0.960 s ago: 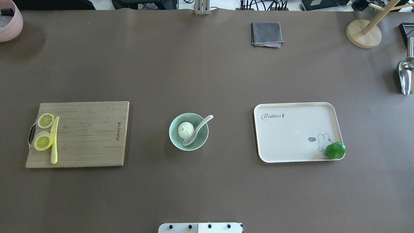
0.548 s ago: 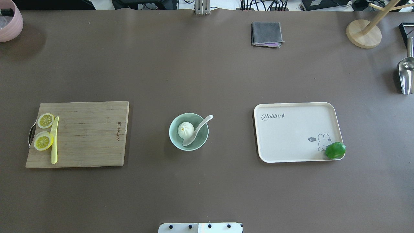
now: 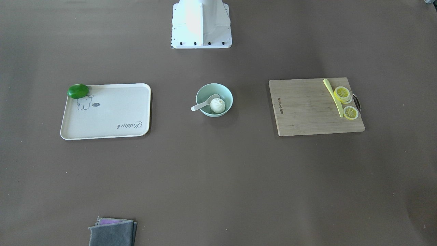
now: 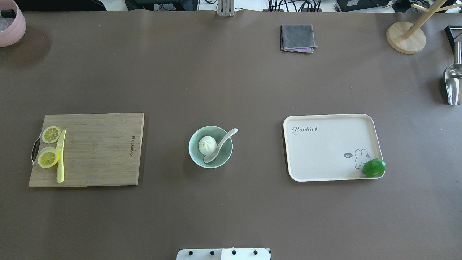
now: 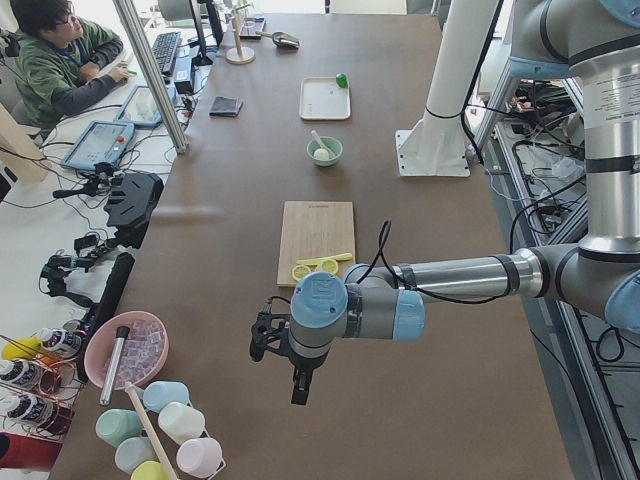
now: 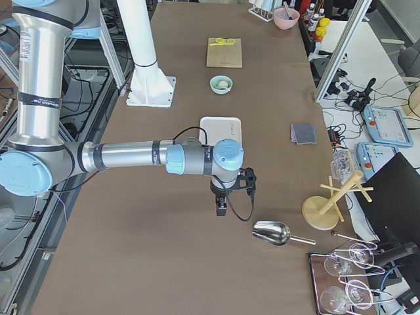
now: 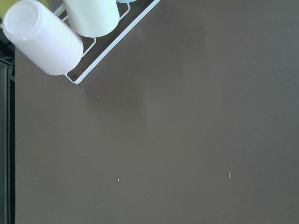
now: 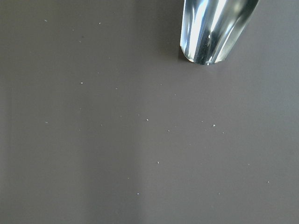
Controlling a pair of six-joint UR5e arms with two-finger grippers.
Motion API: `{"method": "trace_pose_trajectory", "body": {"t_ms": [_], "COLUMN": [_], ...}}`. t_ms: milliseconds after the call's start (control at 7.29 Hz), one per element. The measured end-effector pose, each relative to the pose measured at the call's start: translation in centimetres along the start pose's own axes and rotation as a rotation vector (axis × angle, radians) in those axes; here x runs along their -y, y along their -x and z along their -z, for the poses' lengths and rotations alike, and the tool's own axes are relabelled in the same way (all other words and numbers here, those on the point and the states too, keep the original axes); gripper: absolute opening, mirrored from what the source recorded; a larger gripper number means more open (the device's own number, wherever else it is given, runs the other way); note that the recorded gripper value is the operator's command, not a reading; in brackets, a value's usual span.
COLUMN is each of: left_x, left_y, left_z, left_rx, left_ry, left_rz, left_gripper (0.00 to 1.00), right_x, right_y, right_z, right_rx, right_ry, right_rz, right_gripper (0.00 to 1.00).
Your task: Put spoon and bun in bowl
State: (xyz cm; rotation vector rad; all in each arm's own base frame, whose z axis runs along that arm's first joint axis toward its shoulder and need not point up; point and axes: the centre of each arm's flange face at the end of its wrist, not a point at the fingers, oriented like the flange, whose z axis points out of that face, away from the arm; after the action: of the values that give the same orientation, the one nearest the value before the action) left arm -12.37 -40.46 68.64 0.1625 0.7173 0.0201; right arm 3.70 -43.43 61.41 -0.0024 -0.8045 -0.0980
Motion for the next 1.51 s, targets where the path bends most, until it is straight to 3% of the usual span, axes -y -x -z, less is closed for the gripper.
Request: {"method": "trace_pose_trajectory", "body": {"t_ms": [411, 1097, 1508], "left_x": [0.0, -2.2, -3.5], "left_y": [-0.1, 0.6, 1.0], "left_z": [0.0, -1.1, -1.7], "left_rx": [0.0, -0.004, -0.005], "left_ry": [0.001, 0.029, 0.051], "left_rz": [0.004, 0.025, 0.045], "left_gripper": [0.99, 0.98, 0.99], "right_x": [-0.3, -2.6, -1.7], "right_y": [0.3, -0.7, 0.9], "right_z": [0.2, -1.3, -0.1], "right_rx": [-0.002, -0.007, -0.004], "right_ry": [-0.004, 0.039, 0.09], "right_rz": [0.02, 0.192, 0.15], "right_gripper": [1.0, 1.0, 1.0]}}
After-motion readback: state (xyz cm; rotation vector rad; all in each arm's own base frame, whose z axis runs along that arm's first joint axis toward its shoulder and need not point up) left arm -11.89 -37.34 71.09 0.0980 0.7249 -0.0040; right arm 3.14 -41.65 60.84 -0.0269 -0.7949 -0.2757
